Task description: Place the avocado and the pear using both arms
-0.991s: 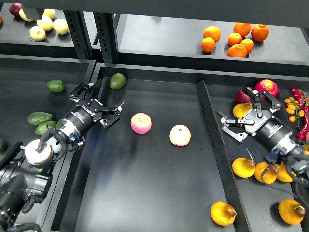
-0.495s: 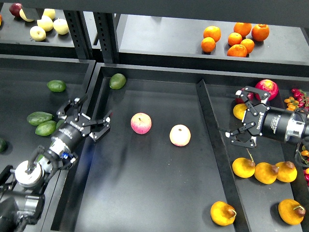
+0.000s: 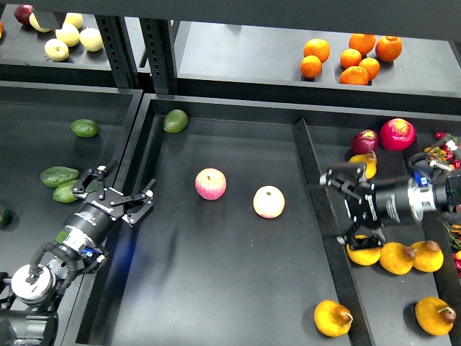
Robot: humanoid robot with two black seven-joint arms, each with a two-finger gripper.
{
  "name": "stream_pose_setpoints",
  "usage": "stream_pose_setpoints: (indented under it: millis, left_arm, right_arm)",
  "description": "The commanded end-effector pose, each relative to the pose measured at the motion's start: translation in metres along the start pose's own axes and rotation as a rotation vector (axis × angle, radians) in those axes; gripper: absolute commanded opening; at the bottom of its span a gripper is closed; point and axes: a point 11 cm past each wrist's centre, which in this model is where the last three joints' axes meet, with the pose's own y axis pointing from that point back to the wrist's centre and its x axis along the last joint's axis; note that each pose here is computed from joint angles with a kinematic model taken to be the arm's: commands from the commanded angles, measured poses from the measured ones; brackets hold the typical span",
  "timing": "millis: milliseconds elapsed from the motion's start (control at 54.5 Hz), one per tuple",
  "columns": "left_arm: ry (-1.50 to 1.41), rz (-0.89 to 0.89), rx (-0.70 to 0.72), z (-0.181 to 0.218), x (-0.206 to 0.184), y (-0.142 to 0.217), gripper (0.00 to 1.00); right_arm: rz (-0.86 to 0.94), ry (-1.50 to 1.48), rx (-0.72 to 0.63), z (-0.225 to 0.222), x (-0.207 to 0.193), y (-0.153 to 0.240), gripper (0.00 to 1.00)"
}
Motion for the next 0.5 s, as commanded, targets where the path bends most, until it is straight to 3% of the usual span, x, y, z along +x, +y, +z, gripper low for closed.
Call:
stream_pose_setpoints:
  millis: [0,275,477]
  left_arm:
    - [-0.005,-0.017,-0.009,0.003,-0.005,-0.001,0.99]
    - [0.005,-0.003,-0.018,0.000,0.001,0.013,0.99]
    - [0.010,0.005,-0.022,0.000,0.004,0.016,0.99]
  right_arm:
    - [0.023,0.047,-0.045,0.006,0.003,-0.001,1.00]
    - [0.070,0.197,-0.260,0.039,0.009,-0.010,1.00]
    - [0.061,0.277,-0.347,0.046,0.007,-0.022,1.00]
